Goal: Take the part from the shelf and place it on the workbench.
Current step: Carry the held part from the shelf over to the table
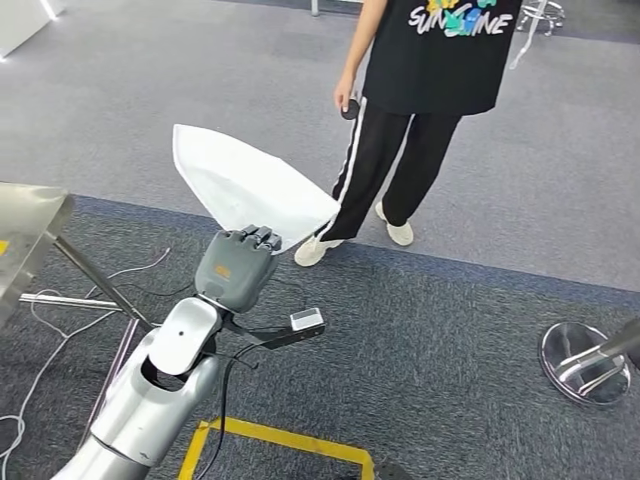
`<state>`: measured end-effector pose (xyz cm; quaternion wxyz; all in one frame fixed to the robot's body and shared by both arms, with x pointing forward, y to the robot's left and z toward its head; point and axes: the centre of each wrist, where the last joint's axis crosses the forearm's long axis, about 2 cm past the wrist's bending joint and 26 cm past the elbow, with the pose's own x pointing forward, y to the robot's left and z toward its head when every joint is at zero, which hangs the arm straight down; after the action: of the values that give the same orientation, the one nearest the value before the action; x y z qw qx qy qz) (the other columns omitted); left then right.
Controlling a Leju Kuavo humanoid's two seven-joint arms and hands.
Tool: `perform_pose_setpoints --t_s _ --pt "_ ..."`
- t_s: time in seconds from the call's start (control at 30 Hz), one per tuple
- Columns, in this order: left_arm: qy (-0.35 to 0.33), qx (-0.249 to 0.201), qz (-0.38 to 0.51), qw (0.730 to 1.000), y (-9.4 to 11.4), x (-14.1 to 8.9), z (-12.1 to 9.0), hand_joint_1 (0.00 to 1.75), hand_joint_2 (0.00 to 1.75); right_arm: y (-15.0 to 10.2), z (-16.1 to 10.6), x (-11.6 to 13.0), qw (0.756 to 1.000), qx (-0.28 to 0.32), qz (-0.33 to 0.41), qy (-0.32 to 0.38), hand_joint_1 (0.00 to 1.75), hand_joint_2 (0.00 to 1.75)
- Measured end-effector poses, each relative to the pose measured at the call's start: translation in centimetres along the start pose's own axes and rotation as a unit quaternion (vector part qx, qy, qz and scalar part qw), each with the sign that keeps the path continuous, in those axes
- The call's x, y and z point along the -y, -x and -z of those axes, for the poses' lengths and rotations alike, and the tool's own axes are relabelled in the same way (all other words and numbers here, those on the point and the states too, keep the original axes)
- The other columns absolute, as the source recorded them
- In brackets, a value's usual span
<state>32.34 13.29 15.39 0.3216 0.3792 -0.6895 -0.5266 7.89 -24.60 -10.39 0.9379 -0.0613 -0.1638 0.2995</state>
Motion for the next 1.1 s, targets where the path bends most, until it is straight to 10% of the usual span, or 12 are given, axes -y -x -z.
perform_pose_setpoints --t_s 1.1 --pt "-0.009 -0.014 -0.003 1.0 0.0 -0.65 0.13 1.75 1.75 -0.09 -0.01 -0.09 1.0 0.002 0.01 0.0 0.0 0.0"
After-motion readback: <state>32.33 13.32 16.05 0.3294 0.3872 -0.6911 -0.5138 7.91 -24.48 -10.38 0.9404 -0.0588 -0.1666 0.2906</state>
